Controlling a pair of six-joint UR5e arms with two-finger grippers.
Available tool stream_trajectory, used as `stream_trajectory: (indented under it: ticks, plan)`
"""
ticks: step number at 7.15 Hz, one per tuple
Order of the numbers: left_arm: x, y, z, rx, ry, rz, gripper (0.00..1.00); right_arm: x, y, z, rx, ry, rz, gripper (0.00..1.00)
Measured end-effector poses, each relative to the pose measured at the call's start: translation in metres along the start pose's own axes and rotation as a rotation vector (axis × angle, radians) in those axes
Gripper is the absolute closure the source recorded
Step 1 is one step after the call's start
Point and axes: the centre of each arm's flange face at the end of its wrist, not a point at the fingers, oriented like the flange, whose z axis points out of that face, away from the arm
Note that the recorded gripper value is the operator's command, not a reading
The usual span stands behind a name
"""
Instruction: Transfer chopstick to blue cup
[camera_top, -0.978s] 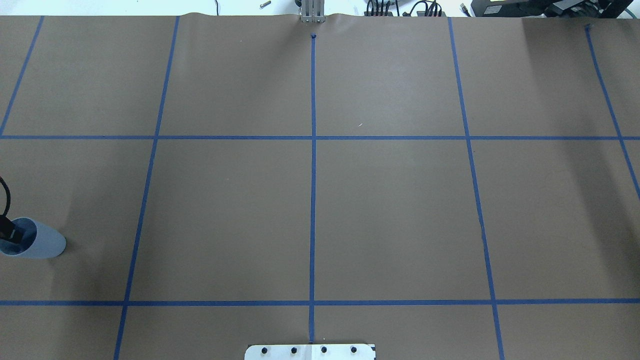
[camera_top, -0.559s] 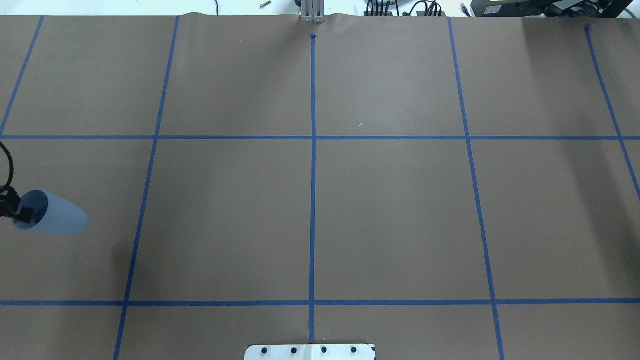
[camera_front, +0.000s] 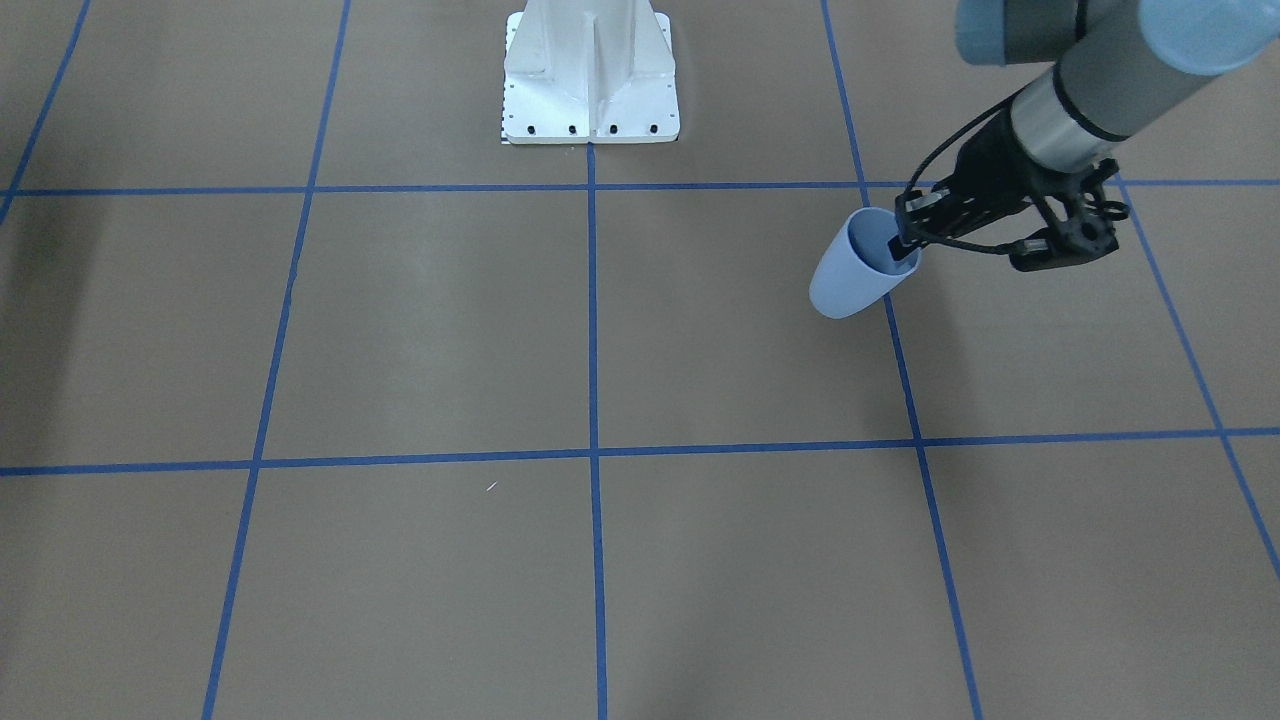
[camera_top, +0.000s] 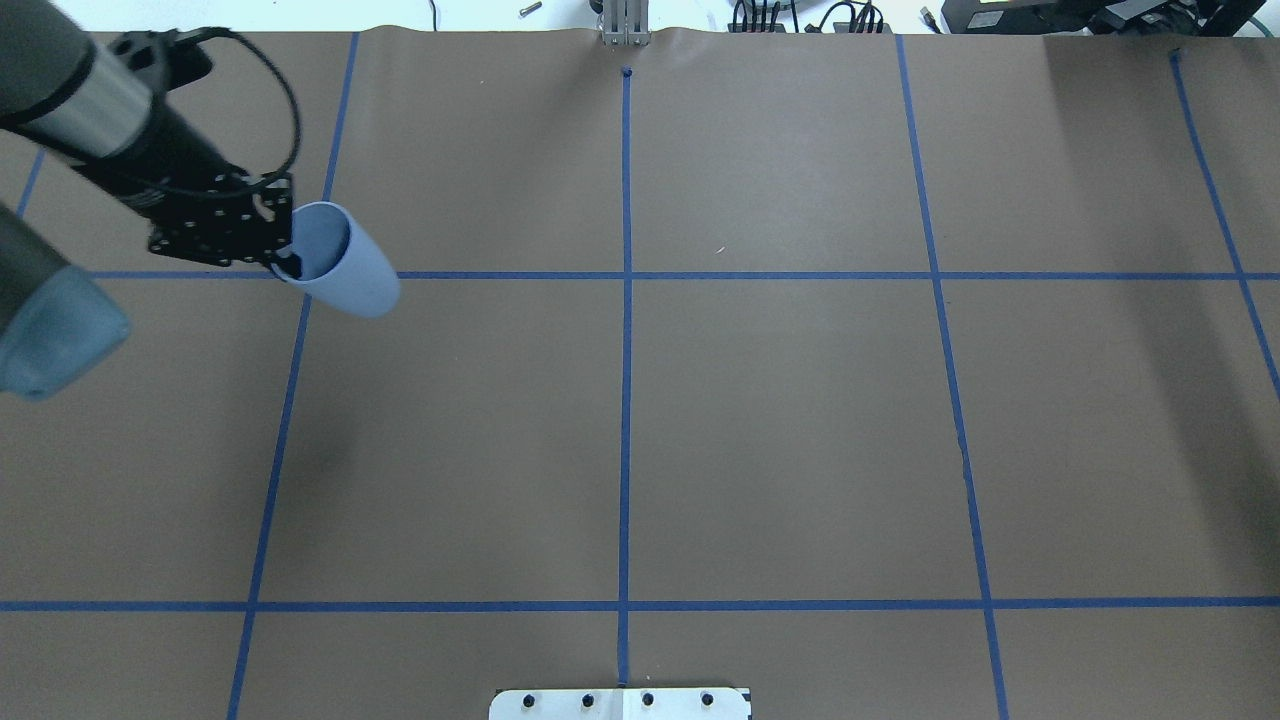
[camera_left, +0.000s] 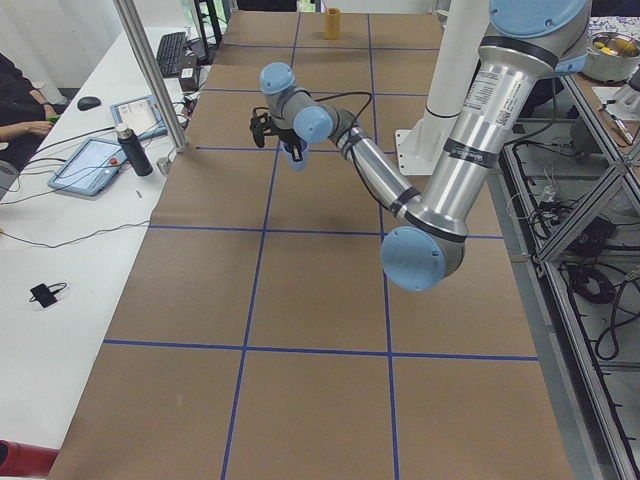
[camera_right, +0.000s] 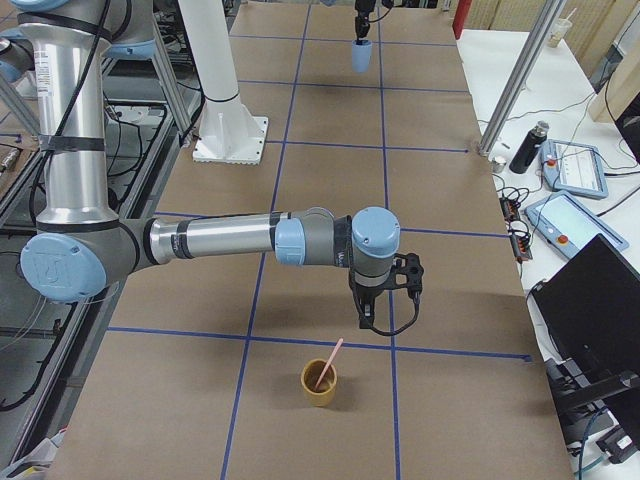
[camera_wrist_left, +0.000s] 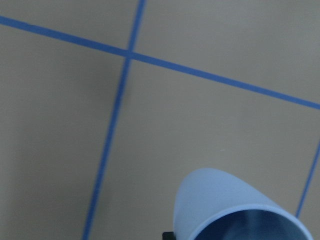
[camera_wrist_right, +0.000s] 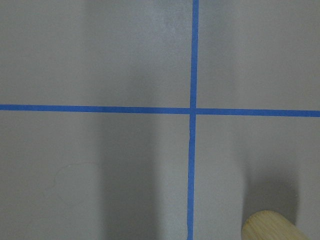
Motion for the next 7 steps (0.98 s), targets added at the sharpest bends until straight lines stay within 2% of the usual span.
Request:
stream_trajectory:
  ticks: [2,4,7]
  plan:
    - [0.1,0.008,0.05,0.016,-0.063,-0.057,1.0,0.0,0.0,0.0,0.001,-0.002,-0.001,0.0]
    - [0.17,0.007,0.106,0.022,-0.077,-0.079,1.0,-0.001,0.0,0.0,0.0,-0.011,0.001,0.0]
    - [0.208,0.01,0.167,0.039,-0.066,-0.078,1.0,-0.001,0.001,0.0,-0.002,-0.017,0.003,0.0]
